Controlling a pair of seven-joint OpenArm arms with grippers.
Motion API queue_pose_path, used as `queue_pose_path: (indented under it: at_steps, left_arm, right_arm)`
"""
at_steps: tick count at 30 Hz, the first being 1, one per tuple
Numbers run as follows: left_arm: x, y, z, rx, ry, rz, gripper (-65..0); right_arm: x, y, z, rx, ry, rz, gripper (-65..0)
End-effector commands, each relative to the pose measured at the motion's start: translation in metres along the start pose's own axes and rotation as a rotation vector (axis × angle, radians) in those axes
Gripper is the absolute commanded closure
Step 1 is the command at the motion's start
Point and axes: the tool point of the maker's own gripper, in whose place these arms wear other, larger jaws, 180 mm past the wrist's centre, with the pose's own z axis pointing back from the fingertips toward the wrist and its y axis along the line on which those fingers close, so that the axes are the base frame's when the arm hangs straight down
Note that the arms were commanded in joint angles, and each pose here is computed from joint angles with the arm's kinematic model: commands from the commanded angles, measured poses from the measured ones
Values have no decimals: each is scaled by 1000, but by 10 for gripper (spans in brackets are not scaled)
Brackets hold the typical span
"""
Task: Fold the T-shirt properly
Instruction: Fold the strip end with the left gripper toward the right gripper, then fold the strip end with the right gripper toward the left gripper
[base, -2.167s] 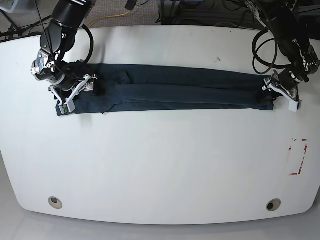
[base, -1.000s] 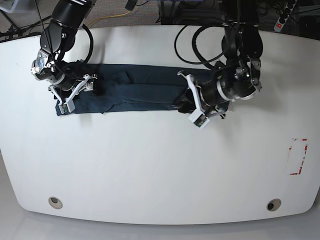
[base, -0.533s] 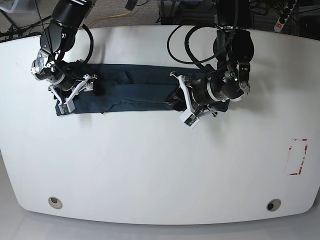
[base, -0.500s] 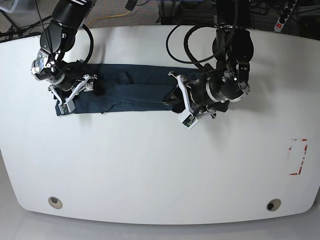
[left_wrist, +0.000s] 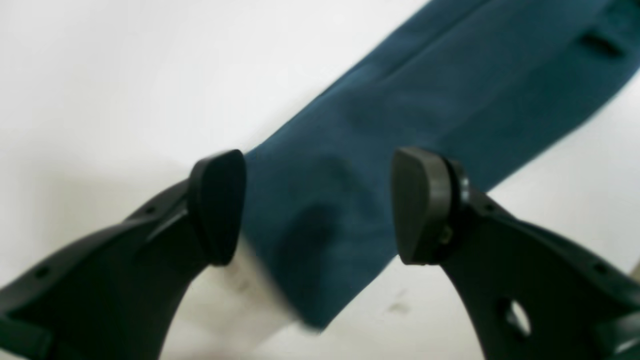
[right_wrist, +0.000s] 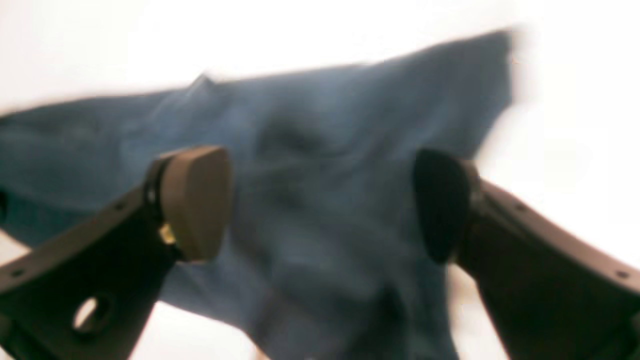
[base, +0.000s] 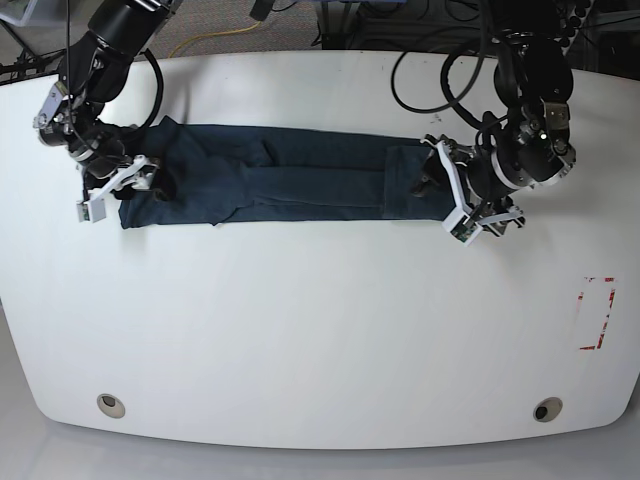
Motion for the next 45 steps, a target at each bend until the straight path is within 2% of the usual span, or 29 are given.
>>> queue_pose_path:
  at_steps: [1, 5, 9, 12, 15, 20, 24, 30, 32, 34, 39, 42, 45]
  left_arm:
    - [4, 11, 9, 27, -30, -1, -407]
    - [-9, 22, 16, 57, -9, 14, -401]
    - [-23, 30, 14, 73, 22, 57, -401]
    - [-33, 30, 2, 43, 15, 104, -399]
    - [-34, 27, -8, 15, -29, 139, -390]
    - [-44, 13, -26, -45, -24, 171, -390]
    - [-46, 12, -27, -49, -20, 173, -390]
    - [-54, 18, -23, -37, 3, 166, -390]
    - [-55, 19, -23, -36, 5, 165, -390]
    - [-55, 19, -23, -35, 6, 164, -390]
    - [-55, 19, -23, -38, 7, 163, -390]
    - [-53, 17, -24, -41, 3, 164, -390]
    - [-52, 17, -25, -42, 1, 164, -390]
  right_arm:
    - [28, -9, 14, -2, -70, 12, -595]
    - [35, -26, 26, -43, -96, -10, -599]
    - [30, -42, 24, -59, -76, -53, -599]
    - [16, -49, 17, -47, -49, -111, -599]
    - [13, -50, 14, -42, -54, -125, -599]
    - [4, -50, 6, -27, -54, -166, -599]
    - [-14, -33, -6, 10, -32, -199, -599]
    - [-24, 5, -25, 83, 2, -167, -593]
    - [-26, 13, -27, 96, 3, -164, -545]
    - [-26, 18, -28, 102, 0, -155, -463]
    - [-9, 21, -21, 91, -35, -105, -160]
    - [3, 21, -13, 75, -59, -59, -13]
    - [17, 24, -2, 50, -78, -8, 0]
